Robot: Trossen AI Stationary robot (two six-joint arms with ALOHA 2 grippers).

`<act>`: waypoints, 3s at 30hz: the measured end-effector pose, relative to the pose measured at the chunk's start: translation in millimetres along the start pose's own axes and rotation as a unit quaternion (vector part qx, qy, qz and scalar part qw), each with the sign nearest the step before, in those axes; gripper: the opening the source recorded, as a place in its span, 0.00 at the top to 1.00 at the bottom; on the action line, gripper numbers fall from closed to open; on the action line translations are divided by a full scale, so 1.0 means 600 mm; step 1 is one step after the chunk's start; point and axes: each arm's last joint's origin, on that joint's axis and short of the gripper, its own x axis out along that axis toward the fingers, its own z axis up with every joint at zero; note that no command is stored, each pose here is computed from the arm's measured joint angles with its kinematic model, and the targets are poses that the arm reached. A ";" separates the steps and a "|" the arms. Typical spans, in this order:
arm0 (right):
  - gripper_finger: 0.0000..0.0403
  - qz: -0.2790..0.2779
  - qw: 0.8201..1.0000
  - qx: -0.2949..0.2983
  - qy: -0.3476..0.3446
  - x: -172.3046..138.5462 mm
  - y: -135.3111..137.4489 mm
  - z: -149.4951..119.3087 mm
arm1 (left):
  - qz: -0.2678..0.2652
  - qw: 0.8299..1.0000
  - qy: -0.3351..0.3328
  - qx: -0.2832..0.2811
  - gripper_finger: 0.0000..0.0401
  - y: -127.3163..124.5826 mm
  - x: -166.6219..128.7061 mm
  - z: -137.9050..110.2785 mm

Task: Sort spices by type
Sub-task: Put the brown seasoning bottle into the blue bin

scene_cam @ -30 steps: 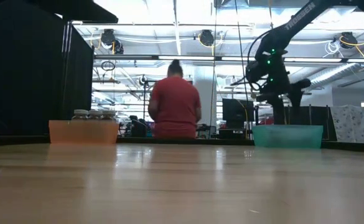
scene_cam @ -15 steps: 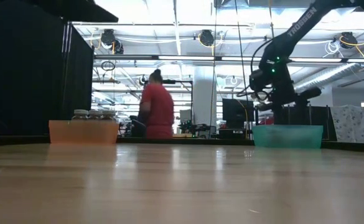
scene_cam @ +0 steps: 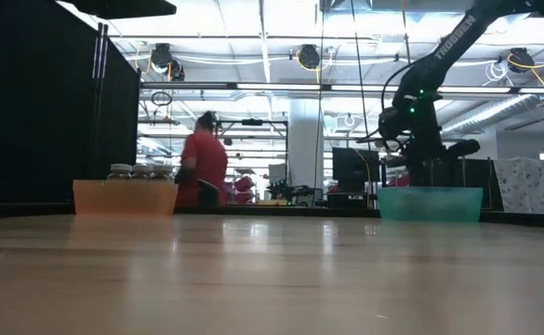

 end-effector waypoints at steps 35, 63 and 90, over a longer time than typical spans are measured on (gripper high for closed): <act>0.82 0.045 0.997 -0.014 0.067 0.032 0.013 0.003 | 0.001 1.000 -0.003 0.007 0.38 0.003 -0.004 0.001; 0.47 0.059 0.994 -0.035 0.088 0.045 0.021 -0.001 | 0.002 1.000 -0.003 0.010 0.38 0.003 -0.004 0.001; 0.72 0.103 0.992 -0.068 0.022 -0.075 0.014 0.002 | 0.003 1.000 -0.005 0.009 0.38 0.003 -0.004 0.001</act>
